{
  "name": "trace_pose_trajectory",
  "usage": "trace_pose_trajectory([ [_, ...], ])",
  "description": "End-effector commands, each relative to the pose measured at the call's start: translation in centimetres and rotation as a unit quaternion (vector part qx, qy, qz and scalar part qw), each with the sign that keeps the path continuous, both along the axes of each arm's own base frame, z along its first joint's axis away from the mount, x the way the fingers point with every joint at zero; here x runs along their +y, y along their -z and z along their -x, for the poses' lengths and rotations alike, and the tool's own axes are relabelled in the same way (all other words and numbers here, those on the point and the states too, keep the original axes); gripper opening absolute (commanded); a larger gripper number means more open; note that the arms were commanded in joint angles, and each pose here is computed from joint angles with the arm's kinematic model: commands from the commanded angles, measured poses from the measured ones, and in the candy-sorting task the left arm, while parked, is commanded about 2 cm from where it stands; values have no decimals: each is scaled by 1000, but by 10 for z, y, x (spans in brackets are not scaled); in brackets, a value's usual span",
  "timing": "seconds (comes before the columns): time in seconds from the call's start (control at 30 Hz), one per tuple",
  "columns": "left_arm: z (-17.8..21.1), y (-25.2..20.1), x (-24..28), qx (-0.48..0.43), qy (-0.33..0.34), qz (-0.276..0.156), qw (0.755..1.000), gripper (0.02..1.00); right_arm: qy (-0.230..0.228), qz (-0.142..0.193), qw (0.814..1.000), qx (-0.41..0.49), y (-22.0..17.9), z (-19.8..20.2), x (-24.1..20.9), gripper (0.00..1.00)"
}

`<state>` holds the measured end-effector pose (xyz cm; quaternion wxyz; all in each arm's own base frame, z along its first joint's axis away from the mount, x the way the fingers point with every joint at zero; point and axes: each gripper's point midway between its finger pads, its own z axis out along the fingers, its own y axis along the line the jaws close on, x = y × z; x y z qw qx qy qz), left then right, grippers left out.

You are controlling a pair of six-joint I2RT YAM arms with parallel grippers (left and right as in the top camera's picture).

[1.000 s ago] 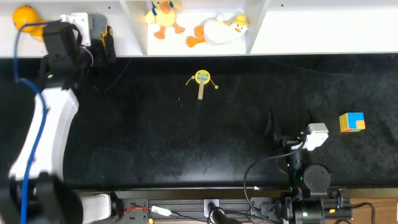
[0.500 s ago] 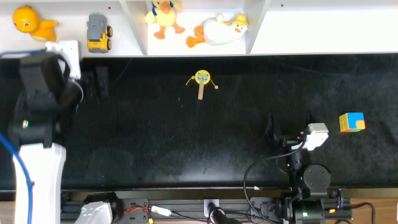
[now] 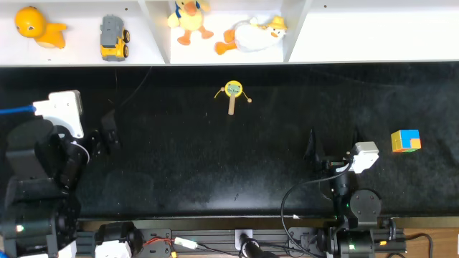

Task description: Store Toys

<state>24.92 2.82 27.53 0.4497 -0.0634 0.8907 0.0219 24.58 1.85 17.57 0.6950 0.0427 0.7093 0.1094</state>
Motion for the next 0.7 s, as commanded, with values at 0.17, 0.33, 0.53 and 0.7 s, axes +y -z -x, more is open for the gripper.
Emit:
trace_pose_trajectory([
  [0.17, 4, 14, 0, 27, -8, 9, 1000, 998, 3, -2, 1000, 1, 4, 0, -1, 996],
  [0.33, 12, 20, 6, 41, -25, -4, 999, 998, 3, -2, 1000, 1, 4, 0, -1, 996],
  [0.53, 29, 30, 6, -26, -30, -8, 999, 998, 3, -2, 1000, 1, 4, 0, -1, 993],
  [0.7, 39, 55, 3, -109, -29, -6, 994, 998, 3, -2, 1000, 1, 4, 0, -1, 996],
])
